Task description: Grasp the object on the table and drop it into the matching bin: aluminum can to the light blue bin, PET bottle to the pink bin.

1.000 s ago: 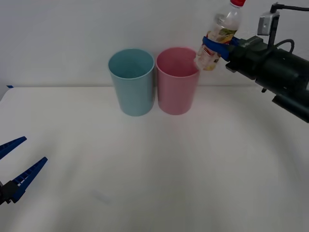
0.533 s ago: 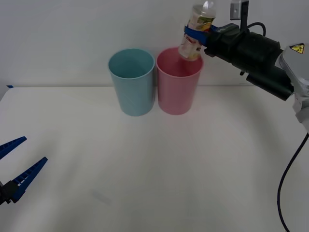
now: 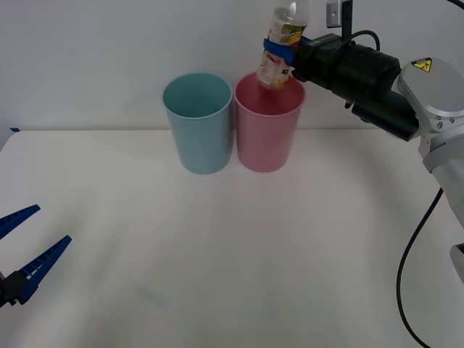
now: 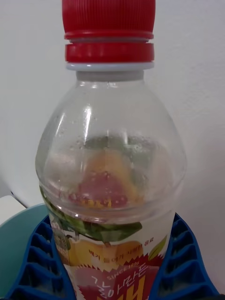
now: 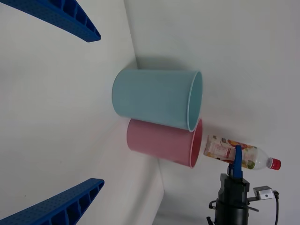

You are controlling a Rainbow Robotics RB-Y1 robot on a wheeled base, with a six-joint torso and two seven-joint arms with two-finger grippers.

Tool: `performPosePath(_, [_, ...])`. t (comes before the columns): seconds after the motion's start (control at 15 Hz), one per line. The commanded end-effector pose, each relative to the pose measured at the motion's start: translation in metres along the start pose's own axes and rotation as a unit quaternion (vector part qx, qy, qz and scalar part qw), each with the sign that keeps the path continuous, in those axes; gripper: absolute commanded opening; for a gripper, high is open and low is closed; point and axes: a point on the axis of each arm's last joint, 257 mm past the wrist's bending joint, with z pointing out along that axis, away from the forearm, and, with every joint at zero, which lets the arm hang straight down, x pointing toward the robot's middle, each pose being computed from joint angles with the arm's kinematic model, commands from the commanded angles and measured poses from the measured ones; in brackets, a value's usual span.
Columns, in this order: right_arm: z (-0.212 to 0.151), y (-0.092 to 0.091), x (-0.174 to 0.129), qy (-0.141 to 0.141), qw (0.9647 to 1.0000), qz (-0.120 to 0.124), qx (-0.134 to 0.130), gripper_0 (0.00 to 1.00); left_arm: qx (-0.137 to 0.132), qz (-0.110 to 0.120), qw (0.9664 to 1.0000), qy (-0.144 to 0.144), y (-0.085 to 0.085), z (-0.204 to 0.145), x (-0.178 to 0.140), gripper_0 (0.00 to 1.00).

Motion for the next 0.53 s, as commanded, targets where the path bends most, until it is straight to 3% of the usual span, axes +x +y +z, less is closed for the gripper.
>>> performPosePath(0.07, [0.000, 0.000, 0.000, 0.000, 1.0000, -0.001, 0.000, 1.00, 0.000, 0.000, 1.0000, 0.000, 0.000, 0.000, 0.000, 1.00])
performPosePath(0.53, [-0.016, 0.005, 0.004, -0.016, 0.9998, 0.004, -0.005, 1.00, 0.000, 0.000, 1.0000, 0.000, 0.000, 0.000, 0.000, 1.00])
